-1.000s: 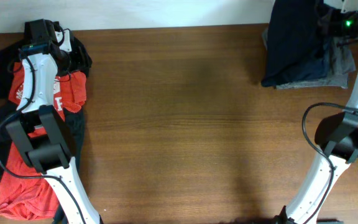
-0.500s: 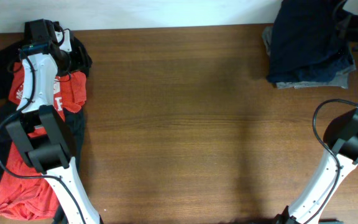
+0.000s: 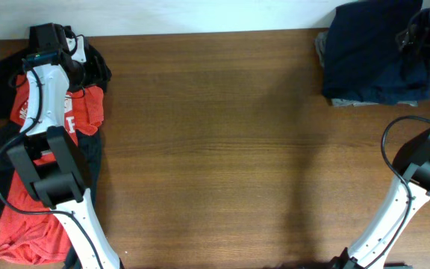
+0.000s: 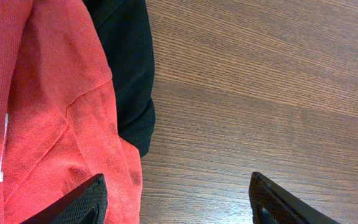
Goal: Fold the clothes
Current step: 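Lower the shorts onto the grey garment stack and release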
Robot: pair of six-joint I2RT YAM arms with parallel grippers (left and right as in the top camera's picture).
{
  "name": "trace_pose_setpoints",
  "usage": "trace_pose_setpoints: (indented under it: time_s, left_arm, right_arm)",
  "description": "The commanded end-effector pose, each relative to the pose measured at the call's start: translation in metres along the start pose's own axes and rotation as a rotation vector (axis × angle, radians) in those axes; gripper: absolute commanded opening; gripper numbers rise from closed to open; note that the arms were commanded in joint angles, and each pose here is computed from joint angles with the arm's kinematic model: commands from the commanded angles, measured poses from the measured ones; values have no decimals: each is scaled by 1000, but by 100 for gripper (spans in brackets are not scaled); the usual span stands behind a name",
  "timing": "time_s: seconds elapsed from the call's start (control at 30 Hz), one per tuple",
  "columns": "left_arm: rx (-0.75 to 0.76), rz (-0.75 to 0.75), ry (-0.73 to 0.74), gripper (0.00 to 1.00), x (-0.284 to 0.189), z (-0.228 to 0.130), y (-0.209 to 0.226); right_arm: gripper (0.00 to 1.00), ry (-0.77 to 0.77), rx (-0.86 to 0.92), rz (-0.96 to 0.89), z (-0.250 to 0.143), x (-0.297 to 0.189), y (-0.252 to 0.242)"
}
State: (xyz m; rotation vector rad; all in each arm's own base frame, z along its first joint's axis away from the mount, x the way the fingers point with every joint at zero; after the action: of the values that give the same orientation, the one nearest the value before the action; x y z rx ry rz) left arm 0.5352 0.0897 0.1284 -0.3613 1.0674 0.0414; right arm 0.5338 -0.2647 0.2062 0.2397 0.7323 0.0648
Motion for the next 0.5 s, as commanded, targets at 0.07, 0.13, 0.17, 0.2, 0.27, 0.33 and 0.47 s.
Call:
trace_pose_setpoints:
  time_s: [0.07,0.13,0.17,0.2,0.27,0.33,0.47]
  left_arm:
    - [-7,0,21,75,5,-5,-1]
    - [-7,0,21,76,5,-5,-1]
    - [-7,0,21,76,5,-5,-1]
    - [-7,0,21,77,5,-5,-1]
    - [-7,0,21,77,5,-5,-1]
    - [-7,0,21,77,5,-5,-1]
    - [-7,0,20,77,5,-5,-1]
  right_arm:
    - [99,-120,-70,69,51,-77,62]
    - [85,-99,-75,79,51,-86,79]
    - [72,-85,-75,86,50,-88,87]
    - [59,-71,-73,82,49,-88,92]
    - [42,-36,-67,57,44,-85,98]
    - [40,-17,-70,31,42,-82,100]
    - [40,10,-92,-90,41,-76,97]
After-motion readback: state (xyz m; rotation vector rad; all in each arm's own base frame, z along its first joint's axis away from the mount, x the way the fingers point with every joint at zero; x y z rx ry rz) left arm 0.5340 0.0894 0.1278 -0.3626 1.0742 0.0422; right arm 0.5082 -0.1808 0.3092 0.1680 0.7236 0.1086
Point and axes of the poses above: each gripper's point midway between its finger pads, its own x axis out along the fingers, its own y axis along the line the jaws close on, z = x × y, the point moved 5 cm from there along -x, back along the fingers, and after that the axes turned 4 degrees about -x, right-handed, at the moved point
